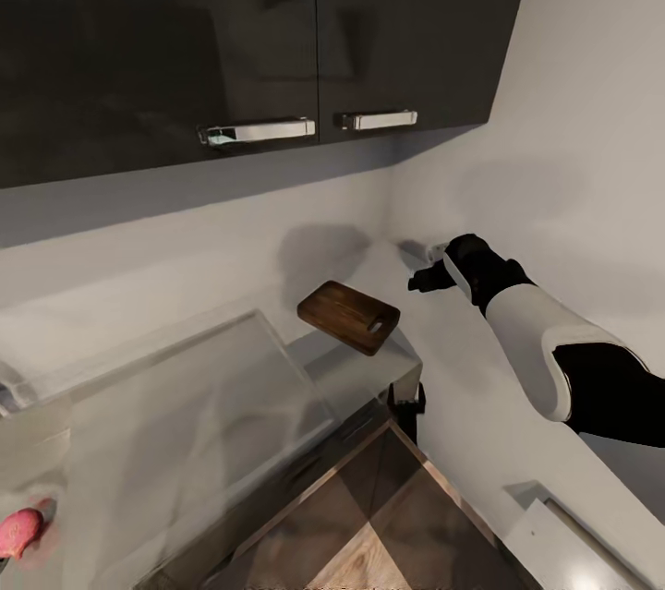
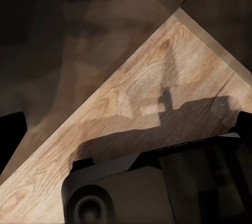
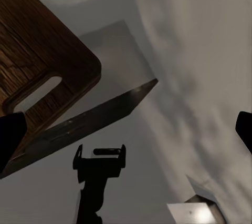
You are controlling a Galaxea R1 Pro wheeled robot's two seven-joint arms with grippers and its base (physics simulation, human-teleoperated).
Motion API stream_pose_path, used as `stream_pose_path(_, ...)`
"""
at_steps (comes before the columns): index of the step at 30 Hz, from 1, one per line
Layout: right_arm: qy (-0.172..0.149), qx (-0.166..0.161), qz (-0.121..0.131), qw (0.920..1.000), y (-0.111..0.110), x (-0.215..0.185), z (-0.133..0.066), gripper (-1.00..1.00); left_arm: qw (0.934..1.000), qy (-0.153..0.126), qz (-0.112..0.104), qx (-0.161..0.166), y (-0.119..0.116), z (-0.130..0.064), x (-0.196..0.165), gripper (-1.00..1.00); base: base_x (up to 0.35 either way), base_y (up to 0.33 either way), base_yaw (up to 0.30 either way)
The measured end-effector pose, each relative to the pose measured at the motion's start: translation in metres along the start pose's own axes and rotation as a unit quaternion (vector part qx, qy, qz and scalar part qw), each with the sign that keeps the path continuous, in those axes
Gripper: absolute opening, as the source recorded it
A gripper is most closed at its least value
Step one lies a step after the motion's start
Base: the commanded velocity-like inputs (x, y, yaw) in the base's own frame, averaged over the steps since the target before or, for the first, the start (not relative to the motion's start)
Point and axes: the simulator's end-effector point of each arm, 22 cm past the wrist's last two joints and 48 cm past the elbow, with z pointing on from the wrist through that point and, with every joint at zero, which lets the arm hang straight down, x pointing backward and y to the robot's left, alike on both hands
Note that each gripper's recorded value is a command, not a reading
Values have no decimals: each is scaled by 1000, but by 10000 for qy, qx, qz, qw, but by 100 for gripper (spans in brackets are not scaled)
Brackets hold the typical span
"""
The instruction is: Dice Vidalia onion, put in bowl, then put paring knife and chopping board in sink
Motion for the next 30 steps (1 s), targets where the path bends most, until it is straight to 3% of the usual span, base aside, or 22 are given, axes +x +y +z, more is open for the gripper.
stream_pose_path(30, 203, -22, -11, 9998, 4, 18, 30, 100, 9997, 226, -52, 20, -2, -2, 18, 100, 0, 0, 0)
